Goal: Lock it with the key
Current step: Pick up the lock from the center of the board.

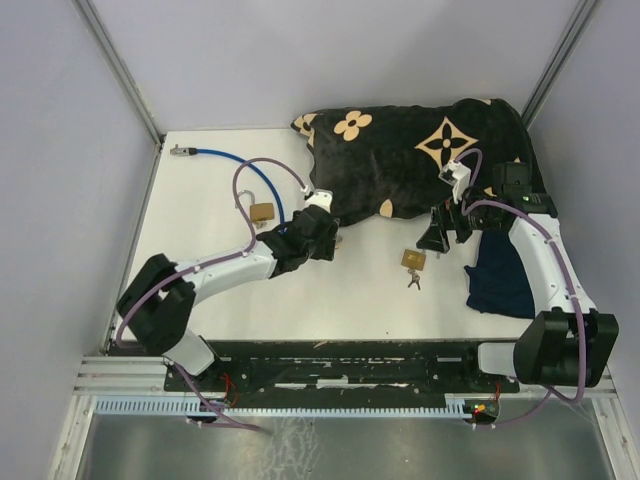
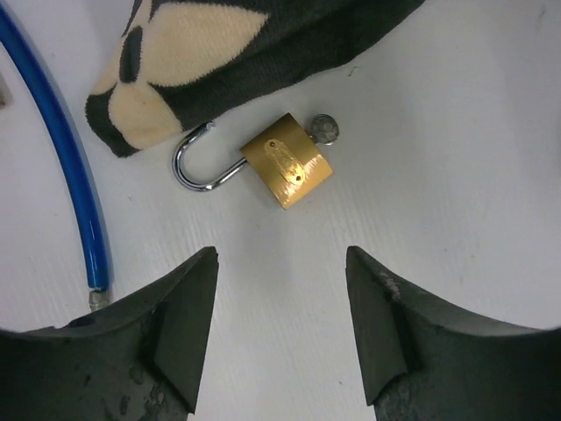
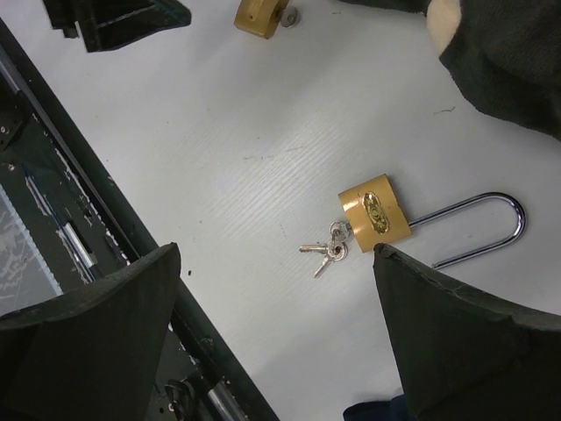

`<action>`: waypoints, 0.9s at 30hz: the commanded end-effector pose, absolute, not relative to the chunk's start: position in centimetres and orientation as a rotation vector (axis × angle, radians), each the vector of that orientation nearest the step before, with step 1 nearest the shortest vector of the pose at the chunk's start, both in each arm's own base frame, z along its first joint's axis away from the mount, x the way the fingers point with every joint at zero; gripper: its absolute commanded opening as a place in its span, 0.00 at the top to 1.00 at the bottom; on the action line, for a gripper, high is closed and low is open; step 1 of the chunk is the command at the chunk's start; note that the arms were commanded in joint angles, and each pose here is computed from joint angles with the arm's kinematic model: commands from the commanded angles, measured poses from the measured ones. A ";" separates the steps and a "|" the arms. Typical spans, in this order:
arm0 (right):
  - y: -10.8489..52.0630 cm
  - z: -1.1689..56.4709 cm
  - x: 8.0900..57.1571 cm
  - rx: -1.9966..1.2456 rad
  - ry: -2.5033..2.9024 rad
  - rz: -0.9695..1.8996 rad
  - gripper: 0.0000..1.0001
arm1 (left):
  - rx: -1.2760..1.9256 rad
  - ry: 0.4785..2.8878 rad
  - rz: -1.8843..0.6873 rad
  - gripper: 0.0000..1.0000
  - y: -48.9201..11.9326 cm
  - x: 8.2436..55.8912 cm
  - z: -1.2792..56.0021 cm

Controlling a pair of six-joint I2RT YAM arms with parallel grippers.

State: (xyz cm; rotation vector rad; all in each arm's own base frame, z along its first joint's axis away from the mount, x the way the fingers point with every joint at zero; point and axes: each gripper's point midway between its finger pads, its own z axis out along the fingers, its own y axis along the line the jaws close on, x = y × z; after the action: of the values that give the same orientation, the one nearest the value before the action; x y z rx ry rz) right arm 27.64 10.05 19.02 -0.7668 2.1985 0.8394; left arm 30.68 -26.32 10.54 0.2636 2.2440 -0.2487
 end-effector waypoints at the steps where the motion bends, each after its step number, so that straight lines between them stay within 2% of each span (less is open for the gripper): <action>1: 10.8 20.1 28.4 -0.809 2.155 0.806 0.01 | 0.364 2.289 -0.192 0.36 -26.0 32.6 10.2; 3: 10.9 20.2 28.3 -0.817 2.150 0.800 0.01 | 0.339 2.300 -0.281 0.37 -27.4 32.8 9.9; 5: 10.8 20.1 28.4 -0.818 2.156 0.789 0.01 | 0.259 2.313 -0.299 0.33 -28.1 33.4 9.6; 11: 11.1 19.8 28.3 -0.838 2.177 0.792 0.01 | 0.044 2.384 -0.150 0.25 -27.8 34.9 7.5; 18: 11.3 19.4 28.2 -0.872 2.199 0.781 0.01 | -0.058 2.389 0.008 0.24 -26.8 35.5 5.7; 27: 11.7 18.8 28.0 -0.915 2.222 0.763 0.01 | -0.079 2.396 -0.057 0.24 -29.2 35.6 5.0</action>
State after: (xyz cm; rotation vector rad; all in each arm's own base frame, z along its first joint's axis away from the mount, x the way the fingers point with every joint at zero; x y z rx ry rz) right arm 27.33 11.60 17.75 -0.8734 2.2592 0.8080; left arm 34.22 -27.05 3.46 0.0076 2.4583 0.0038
